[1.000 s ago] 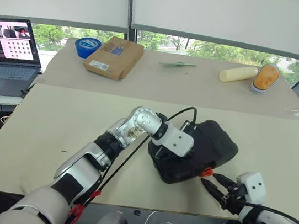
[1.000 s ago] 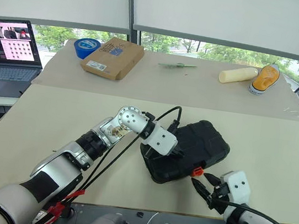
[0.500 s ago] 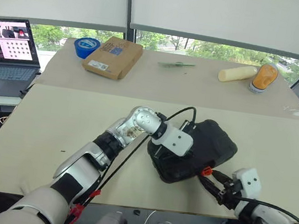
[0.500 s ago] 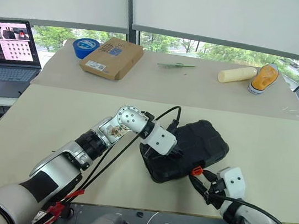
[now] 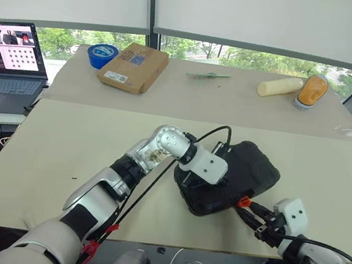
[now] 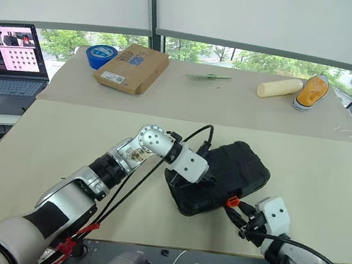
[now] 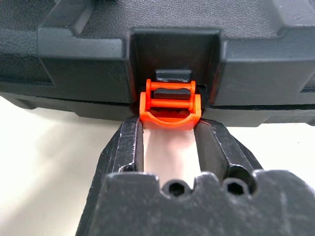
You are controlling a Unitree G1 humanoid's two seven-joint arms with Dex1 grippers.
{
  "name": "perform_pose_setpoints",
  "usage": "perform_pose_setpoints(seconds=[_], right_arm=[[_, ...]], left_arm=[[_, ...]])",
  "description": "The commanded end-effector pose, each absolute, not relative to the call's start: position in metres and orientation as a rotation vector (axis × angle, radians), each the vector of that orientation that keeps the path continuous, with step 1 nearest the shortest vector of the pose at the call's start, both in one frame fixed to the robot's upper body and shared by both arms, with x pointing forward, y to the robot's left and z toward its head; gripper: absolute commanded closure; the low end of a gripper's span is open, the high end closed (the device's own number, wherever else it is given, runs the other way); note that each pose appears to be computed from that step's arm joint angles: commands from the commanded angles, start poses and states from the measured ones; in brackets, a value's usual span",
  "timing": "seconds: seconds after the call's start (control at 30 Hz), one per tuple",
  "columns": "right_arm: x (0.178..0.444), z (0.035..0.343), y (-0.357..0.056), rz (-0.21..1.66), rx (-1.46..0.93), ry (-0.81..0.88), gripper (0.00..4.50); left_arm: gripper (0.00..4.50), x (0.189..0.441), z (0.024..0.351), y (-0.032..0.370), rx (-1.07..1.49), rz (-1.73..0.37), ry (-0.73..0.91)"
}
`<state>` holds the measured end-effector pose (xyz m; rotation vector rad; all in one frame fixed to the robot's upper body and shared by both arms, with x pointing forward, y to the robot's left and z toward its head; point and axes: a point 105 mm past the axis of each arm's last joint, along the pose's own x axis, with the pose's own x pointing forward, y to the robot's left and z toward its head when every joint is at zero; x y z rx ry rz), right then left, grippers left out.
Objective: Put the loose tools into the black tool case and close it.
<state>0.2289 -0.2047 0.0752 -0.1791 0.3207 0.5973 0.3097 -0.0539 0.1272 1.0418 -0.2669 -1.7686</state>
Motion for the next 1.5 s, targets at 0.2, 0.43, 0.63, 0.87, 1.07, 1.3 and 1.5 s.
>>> perform_pose_setpoints(seconds=[0.2,0.43,0.63,0.87,1.07,1.3,1.5], right_arm=[[0.228,0.107,-0.198,0.629,-0.254,0.204,3.25],[0.227,0.103,-0.202,0.614,-0.263,0.235,1.65],[0.219,0.098,-0.216,0.608,-0.279,0.287,1.30],[0.216,0.077,-0.220,0.624,-0.344,0.338,3.70],[0.226,0.062,-0.212,0.651,-0.381,0.355,4.42],[0.241,0.059,-0.202,0.663,-0.405,0.325,4.42],[0.254,0.095,-0.195,0.640,-0.384,0.161,4.42]], left_arm=[[4.50,0.305,0.090,-0.049,1.100,-1.817,-0.121],[4.50,0.304,0.089,-0.050,1.100,-1.820,-0.123],[4.50,0.304,0.088,-0.049,1.103,-1.822,-0.120],[4.50,0.305,0.089,-0.050,1.112,-1.819,-0.125],[4.50,0.304,0.089,-0.052,1.119,-1.824,-0.133],[4.50,0.303,0.089,-0.054,1.122,-1.830,-0.140],[4.50,0.303,0.089,-0.055,1.126,-1.834,-0.144]])
